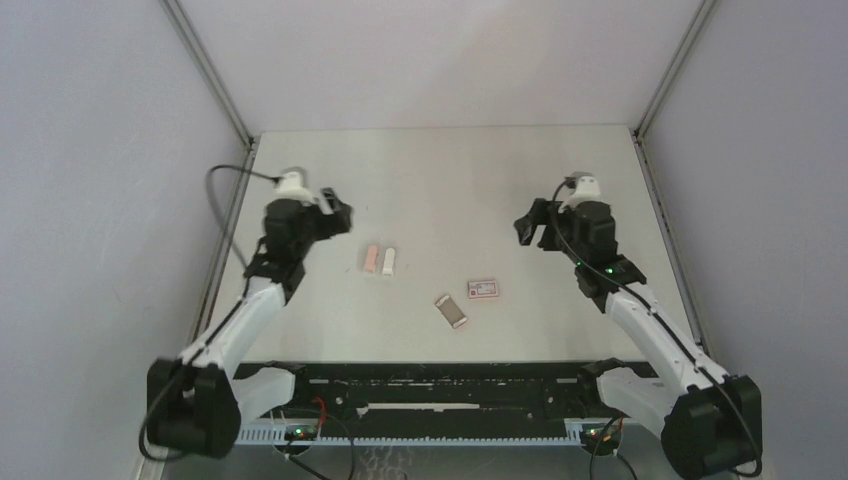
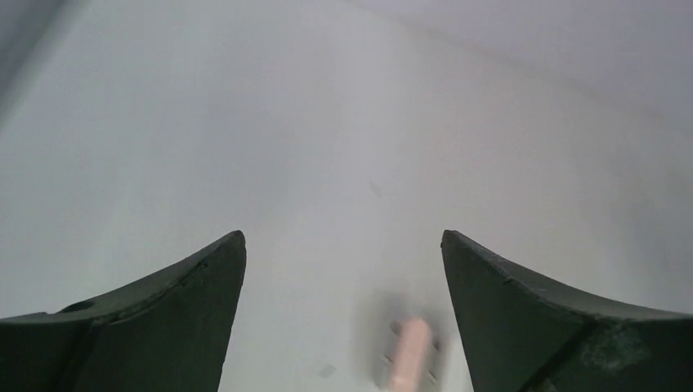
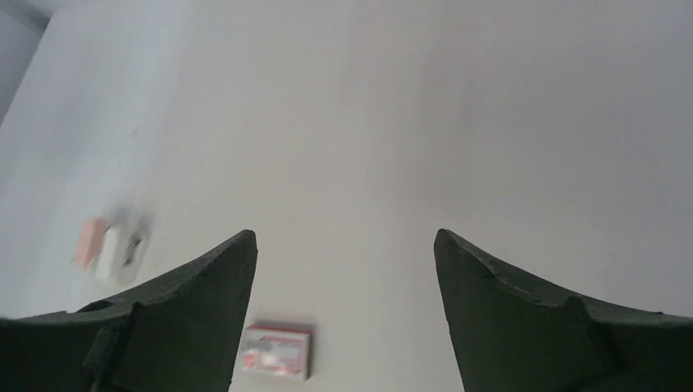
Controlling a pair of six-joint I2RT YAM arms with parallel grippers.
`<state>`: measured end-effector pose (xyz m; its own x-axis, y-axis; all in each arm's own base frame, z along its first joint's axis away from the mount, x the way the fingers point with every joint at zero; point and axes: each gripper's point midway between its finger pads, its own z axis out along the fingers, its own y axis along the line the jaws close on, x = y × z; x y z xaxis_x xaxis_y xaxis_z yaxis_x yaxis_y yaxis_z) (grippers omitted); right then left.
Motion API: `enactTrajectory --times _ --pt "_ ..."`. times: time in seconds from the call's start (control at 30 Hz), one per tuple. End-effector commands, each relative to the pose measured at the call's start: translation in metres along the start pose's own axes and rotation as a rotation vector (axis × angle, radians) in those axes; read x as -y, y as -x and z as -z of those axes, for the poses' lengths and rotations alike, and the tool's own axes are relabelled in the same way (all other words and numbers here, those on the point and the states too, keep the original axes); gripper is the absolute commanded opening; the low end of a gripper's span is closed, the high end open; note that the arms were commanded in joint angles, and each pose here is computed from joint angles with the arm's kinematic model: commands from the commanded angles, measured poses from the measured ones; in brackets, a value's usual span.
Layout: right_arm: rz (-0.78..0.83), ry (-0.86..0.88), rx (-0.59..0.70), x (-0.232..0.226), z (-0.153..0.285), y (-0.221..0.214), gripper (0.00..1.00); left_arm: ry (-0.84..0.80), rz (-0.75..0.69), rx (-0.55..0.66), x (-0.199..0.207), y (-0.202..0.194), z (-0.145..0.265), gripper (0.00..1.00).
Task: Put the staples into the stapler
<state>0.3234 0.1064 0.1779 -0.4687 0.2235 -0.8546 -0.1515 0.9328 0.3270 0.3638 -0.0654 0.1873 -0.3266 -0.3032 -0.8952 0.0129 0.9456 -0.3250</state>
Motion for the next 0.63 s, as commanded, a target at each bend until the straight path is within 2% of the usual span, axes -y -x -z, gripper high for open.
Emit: enactTrajectory --times 0.0,0.1,0.17,0.33,0.47,0.6 --pt "0.024 -0.108 0.261 0.055 0.018 0.038 0.79 0.321 0.124 0.291 -0.101 0.035 0.041 0.94" --pt "0.024 -0.196 0.306 0.096 0.021 0.021 0.80 0.493 0.048 0.362 -0.141 0.024 0.063 0.96" --pt "0.022 -0.255 0.336 0.116 0.019 0.014 0.80 0.529 0.004 0.382 -0.152 0.011 0.066 0.97" --pt "0.048 -0.346 0.368 0.148 0.008 -0.014 0.79 0.482 -0.023 0.336 -0.153 -0.010 0.046 0.98" --pt "0.065 -0.362 0.356 0.152 0.003 -0.016 0.79 0.432 -0.047 0.271 -0.148 -0.017 0.026 0.97" --pt "0.064 -0.372 0.368 0.153 0.006 -0.016 0.79 0.462 -0.030 0.296 -0.153 -0.014 0.028 0.98"
